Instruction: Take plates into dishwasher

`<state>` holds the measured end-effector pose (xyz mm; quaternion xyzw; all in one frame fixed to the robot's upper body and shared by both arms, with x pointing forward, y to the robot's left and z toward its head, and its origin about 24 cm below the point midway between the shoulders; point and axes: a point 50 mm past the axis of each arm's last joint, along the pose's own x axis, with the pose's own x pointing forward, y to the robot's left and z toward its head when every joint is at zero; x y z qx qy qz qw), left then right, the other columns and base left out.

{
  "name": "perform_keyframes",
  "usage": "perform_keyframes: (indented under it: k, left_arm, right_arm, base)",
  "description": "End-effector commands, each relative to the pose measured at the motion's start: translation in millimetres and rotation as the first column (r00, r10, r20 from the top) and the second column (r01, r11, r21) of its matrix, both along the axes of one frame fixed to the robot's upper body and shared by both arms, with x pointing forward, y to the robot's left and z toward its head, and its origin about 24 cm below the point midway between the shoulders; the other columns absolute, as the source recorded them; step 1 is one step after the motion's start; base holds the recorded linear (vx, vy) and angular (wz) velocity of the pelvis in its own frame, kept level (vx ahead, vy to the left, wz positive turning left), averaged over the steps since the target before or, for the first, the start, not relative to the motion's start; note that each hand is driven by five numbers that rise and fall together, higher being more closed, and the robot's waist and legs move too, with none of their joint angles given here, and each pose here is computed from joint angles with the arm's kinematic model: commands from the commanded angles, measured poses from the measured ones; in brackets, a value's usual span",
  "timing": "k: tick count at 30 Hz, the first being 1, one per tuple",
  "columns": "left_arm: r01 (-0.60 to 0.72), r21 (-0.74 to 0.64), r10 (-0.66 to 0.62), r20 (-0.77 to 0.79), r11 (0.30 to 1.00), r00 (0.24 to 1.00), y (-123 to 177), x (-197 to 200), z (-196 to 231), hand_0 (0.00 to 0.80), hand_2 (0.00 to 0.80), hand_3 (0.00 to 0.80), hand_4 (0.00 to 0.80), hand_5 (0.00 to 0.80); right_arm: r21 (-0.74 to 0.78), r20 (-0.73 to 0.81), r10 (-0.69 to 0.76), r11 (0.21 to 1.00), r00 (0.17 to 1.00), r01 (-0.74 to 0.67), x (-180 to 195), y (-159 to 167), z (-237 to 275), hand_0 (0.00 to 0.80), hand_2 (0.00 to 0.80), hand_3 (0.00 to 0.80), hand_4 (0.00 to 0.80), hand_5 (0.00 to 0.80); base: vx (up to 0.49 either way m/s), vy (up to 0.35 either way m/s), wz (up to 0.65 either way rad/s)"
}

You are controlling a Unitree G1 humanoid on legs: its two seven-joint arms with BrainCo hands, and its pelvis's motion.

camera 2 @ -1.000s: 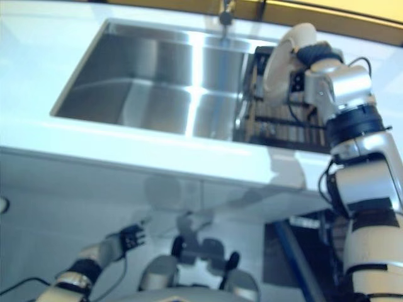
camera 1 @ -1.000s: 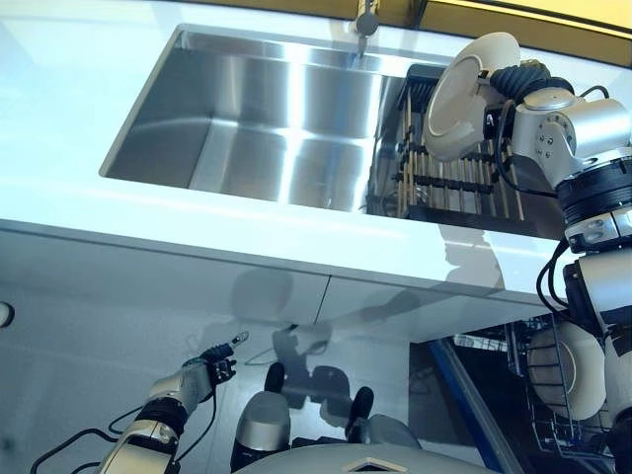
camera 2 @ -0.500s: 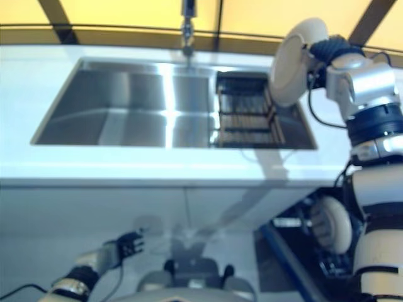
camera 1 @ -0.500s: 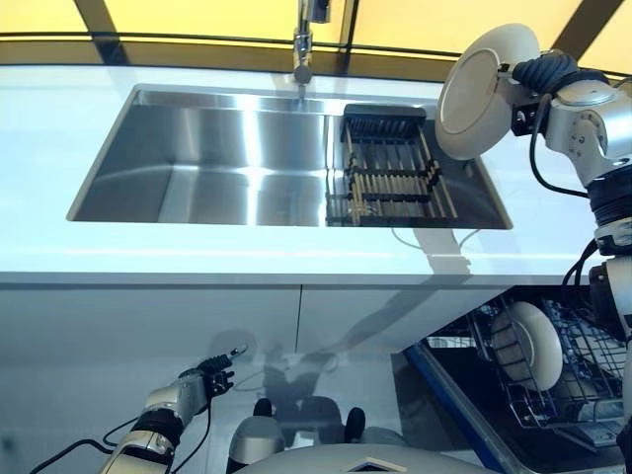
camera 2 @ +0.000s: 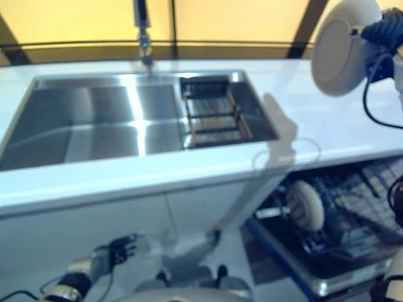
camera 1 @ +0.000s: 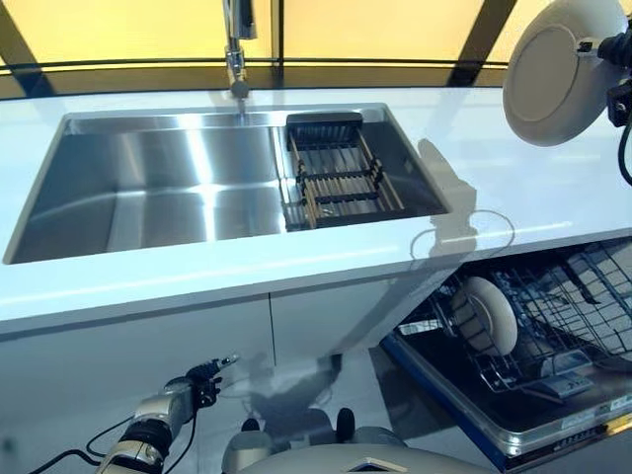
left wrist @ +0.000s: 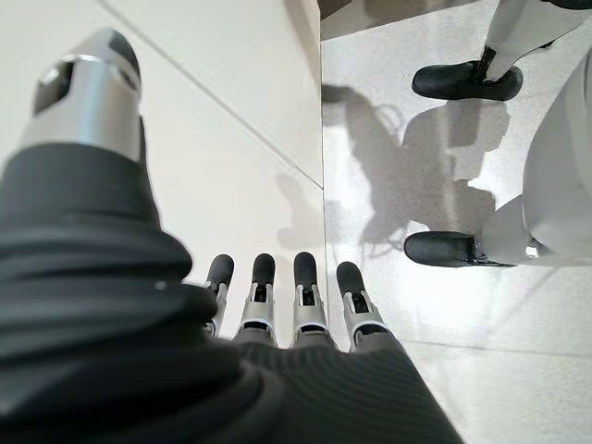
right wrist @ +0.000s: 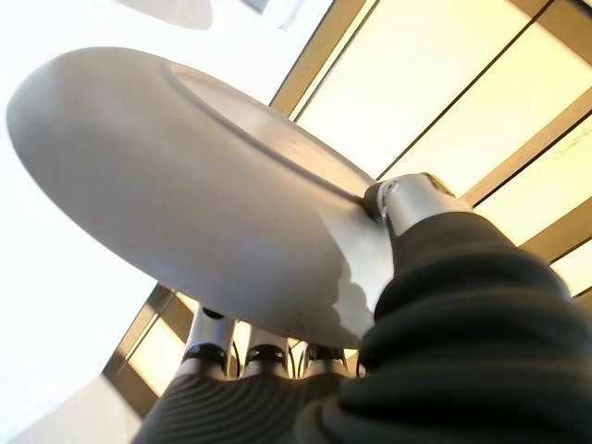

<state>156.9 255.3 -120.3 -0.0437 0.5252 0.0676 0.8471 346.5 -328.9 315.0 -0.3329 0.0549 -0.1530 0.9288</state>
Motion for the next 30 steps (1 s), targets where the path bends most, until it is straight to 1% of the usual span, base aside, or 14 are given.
perform_keyframes:
  k: [1, 3, 4, 6, 8, 13, 14, 15, 16, 19, 23, 30]
  left_arm:
    - [-0.033, 0.026, 0.032, 0.028, 0.999, 0.999, 10.4, -2.1, -0.9, 0.0, 0.0, 0.0, 0.0, 0.0]
    - [-0.044, 0.037, 0.043, 0.038, 0.998, 0.998, -0.9, -10.6, -9.2, 0.0, 0.0, 0.0, 0.0, 0.0]
    - [-0.05, 0.113, 0.045, 0.05, 0.992, 0.998, 0.4, -10.0, -8.3, 0.0, 0.0, 0.0, 0.0, 0.0]
    - [-0.064, 0.132, 0.057, 0.058, 0.989, 0.997, 2.2, -14.2, -11.4, 0.0, 0.0, 0.0, 0.0, 0.0]
    - [-0.069, 0.141, 0.06, 0.065, 0.988, 0.996, 2.4, -10.0, -8.3, 0.0, 0.0, 0.0, 0.0, 0.0]
    - [-0.084, 0.14, 0.076, 0.063, 0.987, 0.995, 19.1, -9.6, 0.9, 0.0, 0.0, 0.0, 0.0, 0.0]
    - [-0.089, 0.091, 0.081, 0.084, 0.992, 0.993, 19.7, -8.9, 2.3, 0.0, 0.0, 0.0, 0.0, 0.0]
    - [-0.089, 0.091, 0.081, 0.085, 0.992, 0.993, 20.9, -9.1, 2.7, 0.0, 0.0, 0.0, 0.0, 0.0]
    - [-0.101, 0.094, 0.093, 0.087, 0.99, 0.992, 21.7, -13.8, -1.1, 0.0, 0.0, 0.0, 0.0, 0.0]
    - [-0.105, 0.092, 0.096, 0.099, 0.99, 0.99, 12.7, -10.2, -2.9, 0.0, 0.0, 0.0, 0.0, 0.0]
    - [-0.098, 0.085, 0.088, 0.109, 0.992, 0.99, 15.4, -5.2, 2.4, 0.0, 0.0, 0.0, 0.0, 0.0]
    - [-0.09, 0.088, 0.08, 0.11, 0.992, 0.991, 32.8, -7.8, 9.6, 0.0, 0.0, 0.0, 0.0, 0.0]
  right_arm:
    - [-0.157, 0.067, -0.002, 0.987, 0.998, 0.013, -22.4, -14.5, 24.4, 0.8, 0.8, 0.8, 0.8, 0.8]
    - [-0.151, 0.046, -0.01, 0.988, 0.999, 0.017, -28.4, -22.0, 5.0, 0.8, 0.8, 0.8, 0.8, 0.8]
    - [-0.148, 0.036, -0.018, 0.989, 0.999, 0.023, -32.8, -25.8, -1.0, 0.8, 0.8, 0.8, 0.8, 0.8]
    - [-0.141, 0.016, -0.025, 0.99, 1.0, 0.027, -39.4, -34.0, -19.6, 0.8, 0.8, 0.8, 0.8, 0.8]
    - [-0.134, -0.006, -0.032, 0.99, 0.999, 0.031, -46.9, -39.9, -28.4, 0.8, 0.8, 0.8, 0.8, 0.8]
    - [-0.128, -0.08, -0.028, 0.992, 0.996, 0.017, -60.6, -52.1, -50.0, 0.8, 0.8, 0.8, 0.8, 0.8]
    - [-0.123, -0.098, -0.022, 0.992, 0.995, 0.01, -62.5, -52.8, -56.6, 0.8, 0.8, 0.8, 0.8, 0.8]
    - [-0.122, -0.106, -0.02, 0.993, 0.994, 0.007, -63.3, -53.1, -58.9, 0.8, 0.8, 0.8, 0.8, 0.8]
    - [-0.115, -0.123, -0.006, 0.993, 0.992, -0.008, -65.3, -52.8, -73.2, 0.8, 0.8, 0.8, 0.8, 0.8]
    - [-0.119, -0.173, -0.002, 0.993, 0.985, -0.019, -67.0, -50.9, -99.8, 0.8, 0.8, 0.8, 0.8, 0.8]
    - [-0.136, -0.247, 0.005, 0.99, 0.969, -0.04, -74.3, -54.6, -107.3, 0.8, 0.8, 0.8, 0.8, 0.8]
    - [-0.139, -0.341, 0.029, 0.987, 0.94, -0.081, -84.4, -53.6, -135.2, 0.8, 0.8, 0.8, 0.8, 0.8]
  base:
    - [0.037, -0.105, -0.19]
    - [0.018, -0.125, -0.16]
    - [0.015, -0.109, -0.07]
    - [-0.004, -0.113, -0.04]
    - [-0.015, -0.064, -0.02]
    - [0.014, -0.021, -0.11]
    - [0.04, -0.008, -0.11]
    - [0.035, -0.04, -0.06]
    - [0.024, -0.054, -0.04]
    - [0.026, -0.049, -0.05]
    - [0.006, -0.007, -0.01]
    - [0.001, -0.004, 0.0]
